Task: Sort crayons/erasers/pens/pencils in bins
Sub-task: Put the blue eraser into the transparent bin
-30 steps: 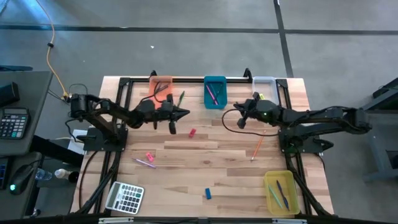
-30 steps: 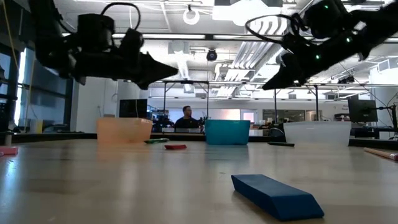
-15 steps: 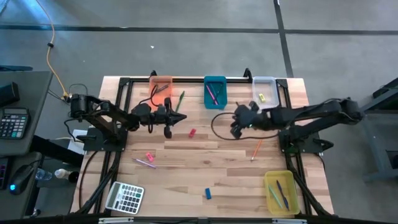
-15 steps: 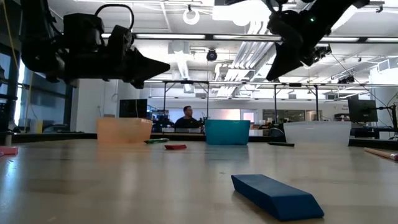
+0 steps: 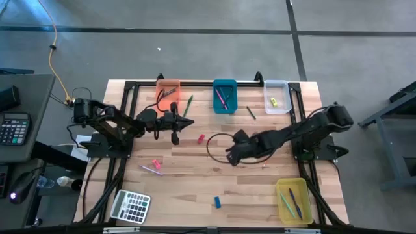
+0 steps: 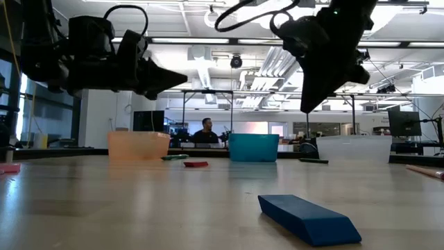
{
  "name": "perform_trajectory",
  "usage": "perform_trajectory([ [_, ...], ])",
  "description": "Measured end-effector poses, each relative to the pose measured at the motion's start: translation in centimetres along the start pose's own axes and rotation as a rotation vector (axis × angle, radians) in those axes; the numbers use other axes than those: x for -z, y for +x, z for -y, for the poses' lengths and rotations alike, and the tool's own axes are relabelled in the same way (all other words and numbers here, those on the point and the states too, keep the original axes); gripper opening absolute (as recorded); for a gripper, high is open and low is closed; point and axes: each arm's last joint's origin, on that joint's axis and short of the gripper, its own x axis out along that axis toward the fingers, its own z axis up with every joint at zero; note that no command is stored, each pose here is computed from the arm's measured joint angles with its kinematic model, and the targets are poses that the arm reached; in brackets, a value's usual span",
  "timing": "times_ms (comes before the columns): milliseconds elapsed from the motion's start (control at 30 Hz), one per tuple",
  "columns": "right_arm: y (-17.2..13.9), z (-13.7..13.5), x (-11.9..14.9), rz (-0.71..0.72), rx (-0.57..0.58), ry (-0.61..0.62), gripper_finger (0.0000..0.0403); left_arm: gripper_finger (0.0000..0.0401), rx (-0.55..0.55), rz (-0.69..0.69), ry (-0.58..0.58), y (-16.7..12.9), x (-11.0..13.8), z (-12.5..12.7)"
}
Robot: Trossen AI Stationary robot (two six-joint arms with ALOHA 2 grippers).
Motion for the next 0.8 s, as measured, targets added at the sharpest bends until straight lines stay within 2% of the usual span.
perform_trajectory([
  [167, 0.5, -3.1, 1.0, -0.063, -0.013, 0.096, 0.0000, 0.0000, -0.085, -0.009, 0.011, -1.5, 0.7, -0.1],
  [433, 1.7, -8.8, 3.5, -0.233, -0.065, 0.221, 0.0006, 0.0000, -0.064, -0.041, -0.003, -2.9, 1.6, 0.6],
  [600, 2.1, -12.8, 5.2, -0.289, -0.077, 0.281, 0.0052, 0.0000, -0.021, -0.061, -0.007, -3.4, 1.9, 1.5],
  [800, 2.4, -16.4, 6.9, -0.312, -0.010, 0.352, 0.0134, 0.0000, 0.019, -0.079, -0.007, -4.0, 2.3, 2.7],
])
